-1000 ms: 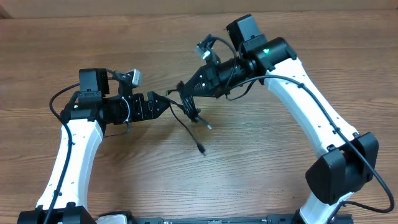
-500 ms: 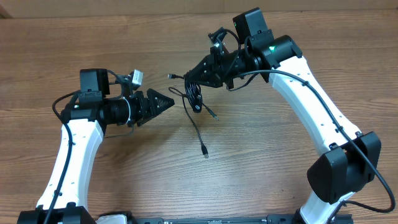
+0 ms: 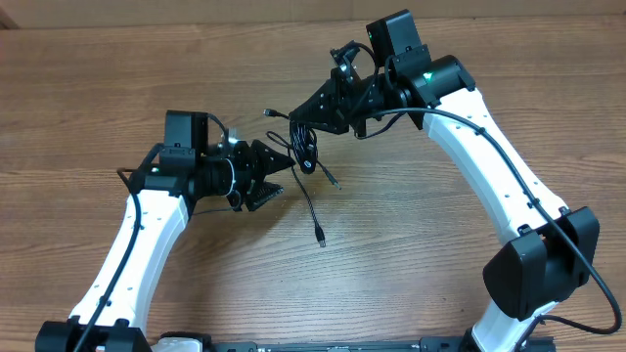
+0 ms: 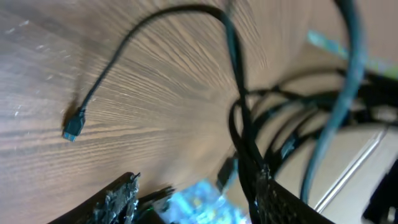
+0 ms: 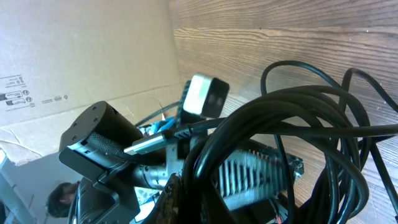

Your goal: Untangle cables

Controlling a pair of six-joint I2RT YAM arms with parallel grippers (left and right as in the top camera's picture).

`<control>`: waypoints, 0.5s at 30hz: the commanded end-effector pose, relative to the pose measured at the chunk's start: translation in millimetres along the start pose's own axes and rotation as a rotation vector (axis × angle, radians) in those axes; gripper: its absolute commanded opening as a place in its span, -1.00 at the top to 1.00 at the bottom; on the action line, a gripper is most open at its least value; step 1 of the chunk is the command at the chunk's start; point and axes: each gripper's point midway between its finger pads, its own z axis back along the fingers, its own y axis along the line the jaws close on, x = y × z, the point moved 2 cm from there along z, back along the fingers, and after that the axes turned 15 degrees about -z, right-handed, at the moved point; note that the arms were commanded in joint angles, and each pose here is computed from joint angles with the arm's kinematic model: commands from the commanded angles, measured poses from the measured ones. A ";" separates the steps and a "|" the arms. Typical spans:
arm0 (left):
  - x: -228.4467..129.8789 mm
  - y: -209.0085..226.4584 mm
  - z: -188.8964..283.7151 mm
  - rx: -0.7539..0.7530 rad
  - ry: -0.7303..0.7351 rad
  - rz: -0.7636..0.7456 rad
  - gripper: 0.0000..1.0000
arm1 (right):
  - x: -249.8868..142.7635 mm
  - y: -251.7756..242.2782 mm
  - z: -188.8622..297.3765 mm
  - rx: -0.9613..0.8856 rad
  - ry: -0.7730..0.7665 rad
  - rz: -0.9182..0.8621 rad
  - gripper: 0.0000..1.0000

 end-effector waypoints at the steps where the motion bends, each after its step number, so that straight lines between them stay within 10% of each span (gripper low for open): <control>1: 10.4 11.5 -7.1 0.050 -0.067 0.230 -0.22 | -9.0 12.4 7.1 0.022 0.001 0.023 0.92; 15: 2.2 -18.9 -34.1 -0.016 -0.043 0.190 -0.02 | -9.7 12.4 6.5 0.021 0.003 0.019 0.92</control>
